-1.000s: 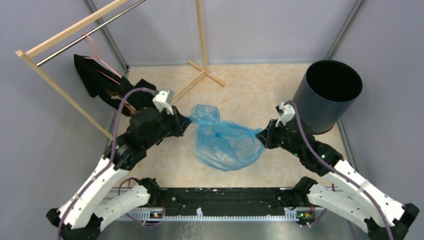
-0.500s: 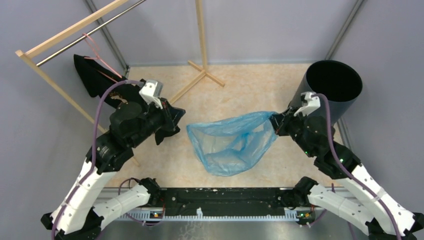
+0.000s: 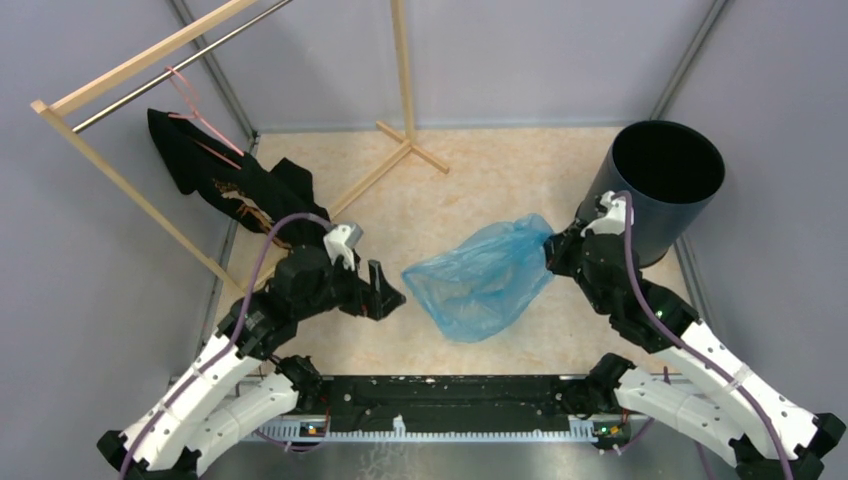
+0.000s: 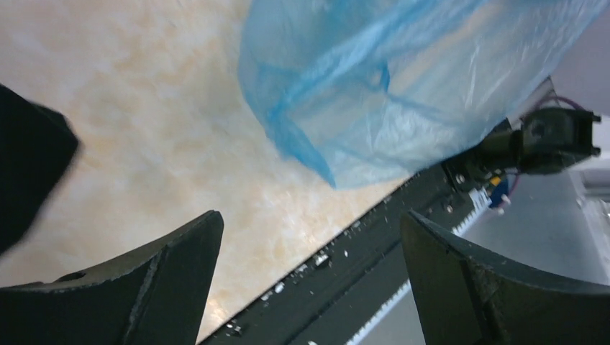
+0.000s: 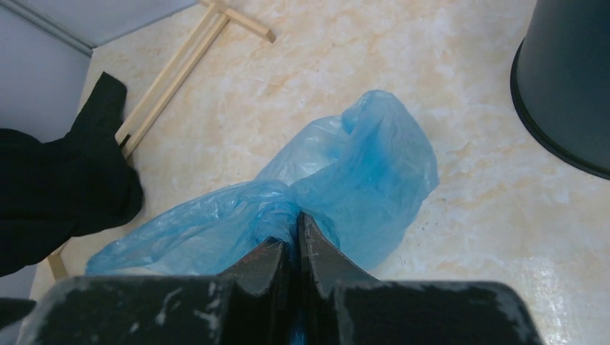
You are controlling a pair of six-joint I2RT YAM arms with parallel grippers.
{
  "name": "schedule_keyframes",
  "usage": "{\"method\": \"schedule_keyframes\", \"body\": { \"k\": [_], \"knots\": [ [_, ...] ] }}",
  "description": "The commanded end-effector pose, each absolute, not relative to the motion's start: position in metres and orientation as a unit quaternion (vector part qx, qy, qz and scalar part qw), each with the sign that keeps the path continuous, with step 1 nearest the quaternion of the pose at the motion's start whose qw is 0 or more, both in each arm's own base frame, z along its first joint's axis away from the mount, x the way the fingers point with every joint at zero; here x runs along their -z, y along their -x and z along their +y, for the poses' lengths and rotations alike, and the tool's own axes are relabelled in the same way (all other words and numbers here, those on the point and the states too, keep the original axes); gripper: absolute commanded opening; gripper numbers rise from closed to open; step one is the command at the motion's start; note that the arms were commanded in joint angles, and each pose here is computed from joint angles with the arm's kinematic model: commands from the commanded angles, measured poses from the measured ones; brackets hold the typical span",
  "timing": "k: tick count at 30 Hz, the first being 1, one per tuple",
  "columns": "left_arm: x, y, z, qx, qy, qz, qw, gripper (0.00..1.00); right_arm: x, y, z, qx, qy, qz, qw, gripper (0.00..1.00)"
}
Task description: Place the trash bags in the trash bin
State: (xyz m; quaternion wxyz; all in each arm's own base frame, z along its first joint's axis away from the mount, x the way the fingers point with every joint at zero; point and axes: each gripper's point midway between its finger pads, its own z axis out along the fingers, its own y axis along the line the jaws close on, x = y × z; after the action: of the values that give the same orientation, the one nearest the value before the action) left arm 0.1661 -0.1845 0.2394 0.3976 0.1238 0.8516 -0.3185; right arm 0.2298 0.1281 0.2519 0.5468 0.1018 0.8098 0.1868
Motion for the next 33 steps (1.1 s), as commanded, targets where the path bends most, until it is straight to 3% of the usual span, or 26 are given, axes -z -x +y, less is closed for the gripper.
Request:
{"method": "schedule_keyframes", "body": {
  "k": [1, 9, 13, 17, 27, 33],
  "knots": [
    [-0.217, -0.135, -0.218, 0.448, -0.112, 0.823, 0.33, 0.98, -0.258, -0.241, 0.145, -0.212, -0.104, 0.798, 0.555, 0.05],
    [-0.199, -0.175, -0.21, 0.353, -0.101, 0.859, 0.358, 0.98, -0.238, -0.229, 0.182, -0.23, 0.026, 0.837, 0.496, 0.04],
    [-0.23, -0.194, -0.205, 0.313, -0.128, 0.852, 0.399, 0.98, -0.236, -0.213, 0.192, -0.254, 0.077, 0.841, 0.472, 0.04],
    [-0.265, -0.198, -0.222, 0.345, -0.182, 0.813, 0.432, 0.99, -0.25, -0.194, 0.226, -0.327, 0.166, 0.819, 0.442, 0.07],
    [-0.264, -0.192, -0.282, 0.46, -0.291, 0.74, 0.395, 0.98, -0.261, -0.182, 0.281, -0.421, 0.259, 0.779, 0.385, 0.07],
    [-0.22, -0.222, -0.271, 0.36, -0.282, 0.812, 0.363, 0.98, -0.237, -0.174, 0.275, -0.413, 0.266, 0.791, 0.365, 0.07]
  ]
}}
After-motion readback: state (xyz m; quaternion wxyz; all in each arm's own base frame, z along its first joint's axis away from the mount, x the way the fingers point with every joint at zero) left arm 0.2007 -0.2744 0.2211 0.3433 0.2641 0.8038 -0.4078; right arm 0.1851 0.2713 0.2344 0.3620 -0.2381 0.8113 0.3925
